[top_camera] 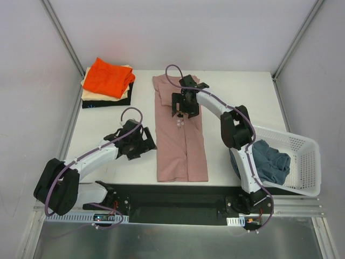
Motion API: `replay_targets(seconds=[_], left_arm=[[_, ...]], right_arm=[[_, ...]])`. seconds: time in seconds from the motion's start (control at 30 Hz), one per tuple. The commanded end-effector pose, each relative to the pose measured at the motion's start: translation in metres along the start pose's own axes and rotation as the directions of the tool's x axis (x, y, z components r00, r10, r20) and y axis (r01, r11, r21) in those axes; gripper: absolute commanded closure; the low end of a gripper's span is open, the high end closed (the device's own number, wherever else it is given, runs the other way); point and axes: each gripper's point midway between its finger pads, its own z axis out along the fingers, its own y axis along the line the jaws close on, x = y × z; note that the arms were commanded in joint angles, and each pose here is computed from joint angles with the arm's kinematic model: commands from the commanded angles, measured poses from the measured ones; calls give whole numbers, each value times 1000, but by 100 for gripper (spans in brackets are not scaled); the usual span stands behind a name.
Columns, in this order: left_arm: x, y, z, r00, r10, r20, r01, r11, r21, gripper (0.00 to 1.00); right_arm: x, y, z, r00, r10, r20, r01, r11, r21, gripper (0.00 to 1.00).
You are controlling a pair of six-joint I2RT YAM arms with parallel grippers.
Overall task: Fold and stack the t-shirts
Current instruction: Rotate the tshirt 90 degrees
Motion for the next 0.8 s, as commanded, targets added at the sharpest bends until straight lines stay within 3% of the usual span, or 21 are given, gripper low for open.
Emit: replay_targets(seconds=[0.0, 0.13, 0.33, 0.47, 0.57, 0.67, 0.77], left_arm=[[5, -20, 2, 998, 14, -63, -9, 996, 83, 1], [20, -20, 5, 990, 2, -144, 11, 996, 94, 1], [49, -14, 0, 971, -13, -238, 42, 992, 118, 4], [71, -12, -9, 964, -11, -266, 49, 989, 136, 11], [90, -10, -13, 955, 13, -296, 31, 989, 143, 17], [108, -8, -16, 944, 37, -329, 11, 990, 142, 27], [118, -4, -15, 938, 32, -346, 11, 992, 122, 37]], right_arm=[[-16, -10, 24, 1000, 25, 6, -25, 1000, 6, 3], [-15, -3, 14, 1000, 13, 16, -13, 1000, -18, 3], [-18, 20, -44, 991, -79, 113, 87, 994, -71, 3], [-20, 36, -113, 959, -121, 257, 149, 985, -92, 3], [-2, 28, -142, 943, -112, 314, 145, 986, -85, 3], [13, 19, -165, 930, -72, 361, 115, 989, -98, 3], [45, -5, -158, 938, -47, 343, 76, 994, -72, 3]])
